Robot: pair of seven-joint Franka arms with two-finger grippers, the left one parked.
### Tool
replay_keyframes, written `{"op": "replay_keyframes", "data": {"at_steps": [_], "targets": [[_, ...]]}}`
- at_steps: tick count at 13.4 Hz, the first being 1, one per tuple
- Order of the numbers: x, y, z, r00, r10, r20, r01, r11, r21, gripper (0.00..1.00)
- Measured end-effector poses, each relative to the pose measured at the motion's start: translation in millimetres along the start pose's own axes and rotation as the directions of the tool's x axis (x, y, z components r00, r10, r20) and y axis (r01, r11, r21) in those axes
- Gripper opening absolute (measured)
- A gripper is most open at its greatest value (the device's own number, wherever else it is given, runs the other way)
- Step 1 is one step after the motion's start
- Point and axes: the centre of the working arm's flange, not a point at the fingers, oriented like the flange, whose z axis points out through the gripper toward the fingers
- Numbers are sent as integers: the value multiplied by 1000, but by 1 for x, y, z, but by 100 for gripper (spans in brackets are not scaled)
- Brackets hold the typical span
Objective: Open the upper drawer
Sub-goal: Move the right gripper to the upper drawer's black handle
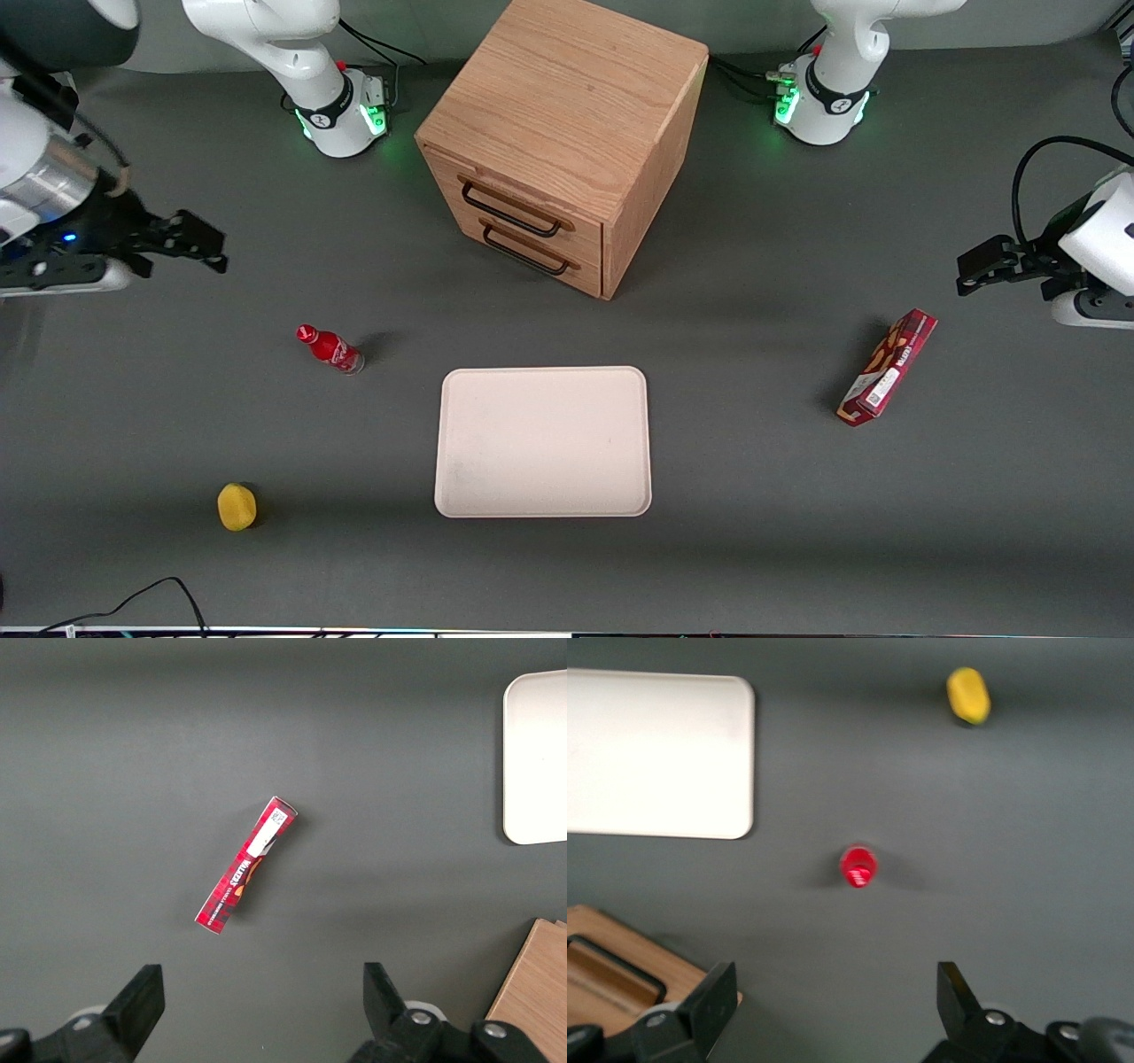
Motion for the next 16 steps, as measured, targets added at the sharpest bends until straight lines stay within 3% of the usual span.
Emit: {"op": "replay_keyframes", "data": {"at_steps": [2,4,7,9,10,12,14,16], "targets": [[-15,-49,-6,995,-91,43,92,996,-3,100],[-29,-101,-13,982,-185,43,184,983,21,100],[-51,-159,-24,957,-289,34,281,948,146,100],[-57,-183,-17,902,-431,34,417,889,190,100],[-55,-191,-6,851,-525,34,507,835,214,100],[-42,-200,25,766,-642,38,601,735,315,100],[-24,-203,60,740,-671,50,599,690,406,100],[-11,-209,95,726,-685,67,587,666,460,100]]}}
